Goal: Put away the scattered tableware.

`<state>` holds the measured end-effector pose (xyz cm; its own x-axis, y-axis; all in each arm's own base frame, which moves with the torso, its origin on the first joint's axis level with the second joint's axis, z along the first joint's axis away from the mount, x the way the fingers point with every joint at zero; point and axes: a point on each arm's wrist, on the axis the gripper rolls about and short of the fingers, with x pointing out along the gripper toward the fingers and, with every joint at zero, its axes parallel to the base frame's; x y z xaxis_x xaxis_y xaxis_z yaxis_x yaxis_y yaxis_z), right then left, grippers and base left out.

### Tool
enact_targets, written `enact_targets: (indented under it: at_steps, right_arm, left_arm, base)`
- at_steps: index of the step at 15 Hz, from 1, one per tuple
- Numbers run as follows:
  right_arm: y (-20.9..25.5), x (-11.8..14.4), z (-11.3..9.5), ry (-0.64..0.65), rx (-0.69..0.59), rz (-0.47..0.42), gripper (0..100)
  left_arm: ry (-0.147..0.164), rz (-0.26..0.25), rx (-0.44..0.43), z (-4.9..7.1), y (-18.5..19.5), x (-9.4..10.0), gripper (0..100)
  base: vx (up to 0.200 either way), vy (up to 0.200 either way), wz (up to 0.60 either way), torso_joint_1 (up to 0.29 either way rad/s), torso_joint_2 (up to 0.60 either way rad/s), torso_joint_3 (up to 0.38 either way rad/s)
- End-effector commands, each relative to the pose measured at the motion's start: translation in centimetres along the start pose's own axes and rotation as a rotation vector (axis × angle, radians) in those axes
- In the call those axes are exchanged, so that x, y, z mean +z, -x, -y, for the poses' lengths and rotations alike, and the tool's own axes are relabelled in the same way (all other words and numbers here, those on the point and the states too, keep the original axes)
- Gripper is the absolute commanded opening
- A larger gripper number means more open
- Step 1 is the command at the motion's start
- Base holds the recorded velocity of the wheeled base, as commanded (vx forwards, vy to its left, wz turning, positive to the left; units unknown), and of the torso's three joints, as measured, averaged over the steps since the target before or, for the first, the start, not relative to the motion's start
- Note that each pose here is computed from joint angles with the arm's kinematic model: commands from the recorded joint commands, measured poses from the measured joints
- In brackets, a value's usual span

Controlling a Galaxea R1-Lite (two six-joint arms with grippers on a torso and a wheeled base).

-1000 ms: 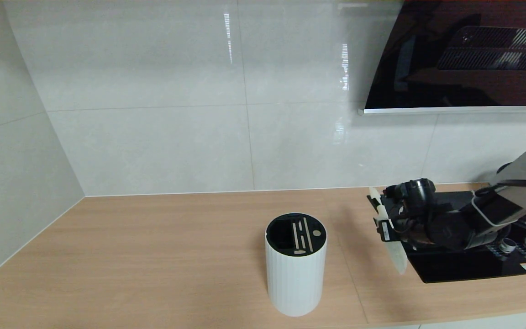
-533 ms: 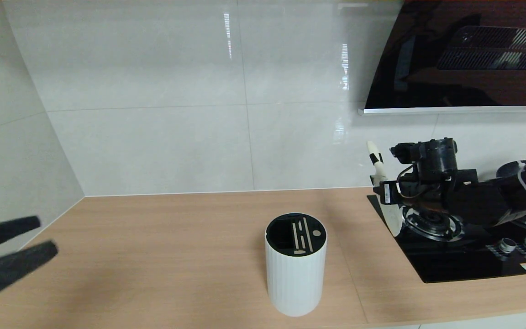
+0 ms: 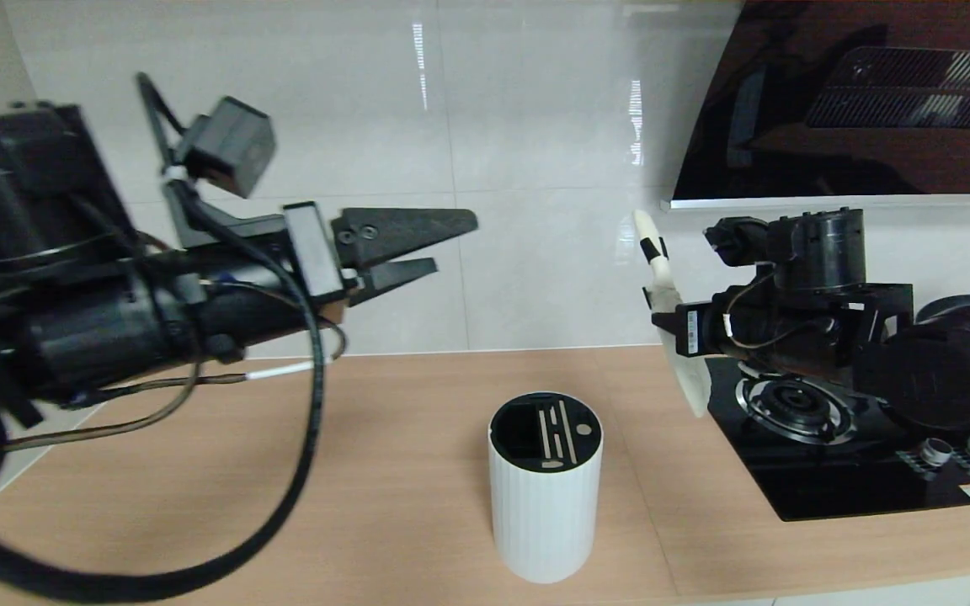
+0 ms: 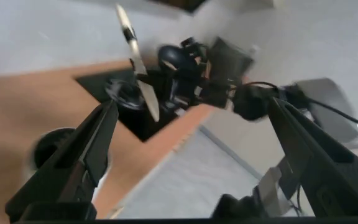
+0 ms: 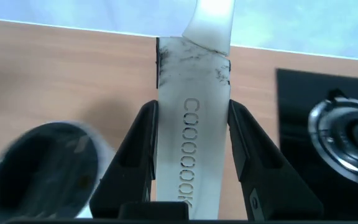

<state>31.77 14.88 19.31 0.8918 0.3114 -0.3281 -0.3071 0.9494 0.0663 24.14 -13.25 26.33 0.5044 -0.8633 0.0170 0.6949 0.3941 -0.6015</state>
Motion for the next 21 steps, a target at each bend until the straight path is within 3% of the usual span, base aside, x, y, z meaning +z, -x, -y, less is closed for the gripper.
enact_targets:
  at_steps: [1,4,9,10,13,17,21]
  right_arm:
    - [1.2,0.4,-1.4,0.008,0.045,0.018,0]
    - [1.6,-0.4,-3.2,0.026,0.098,-0.004,0]
    - [2.9,-0.9,-5.3,0.022,0.166,-0.010,0]
    - [3.4,-1.1,-5.7,0.027,0.180,-0.013,0]
    - [4.2,-1.5,-6.9,0.043,0.219,-0.022,0]
    - [4.5,-2.3,-7.8,0.058,0.248,-0.044,0]
    - [4.5,-2.7,-8.2,0.064,0.259,-0.057,0]
  left_arm:
    - [0.076,-0.144,-0.052,-3.2,-6.4,-2.9,100]
    - [0.113,-0.213,-0.115,-4.2,-8.4,-3.5,100]
    - [0.107,-0.178,-0.083,-6.8,-10.4,-4.2,100]
    - [0.109,-0.159,-0.054,-7.9,-10.1,-3.6,100]
    - [0.107,-0.117,0.012,-9.2,-9.6,-3.2,100]
    - [0.059,-0.030,0.030,-9.3,-9.8,-3.2,100]
    - [0.052,-0.021,0.019,-9.5,-9.3,-4.6,100]
  base:
    - [0.000,0.000,0.00,0.000,0.00,0.000]
    - [0.000,0.000,0.00,0.000,0.00,0.000]
    - [0.000,0.000,0.00,0.000,0.00,0.000]
    - [0.000,0.000,0.00,0.000,0.00,0.000]
    - [0.000,0.000,0.00,0.000,0.00,0.000]
    - [0.000,0.000,0.00,0.000,0.00,0.000]
    - [0.000,0.000,0.00,0.000,0.00,0.000]
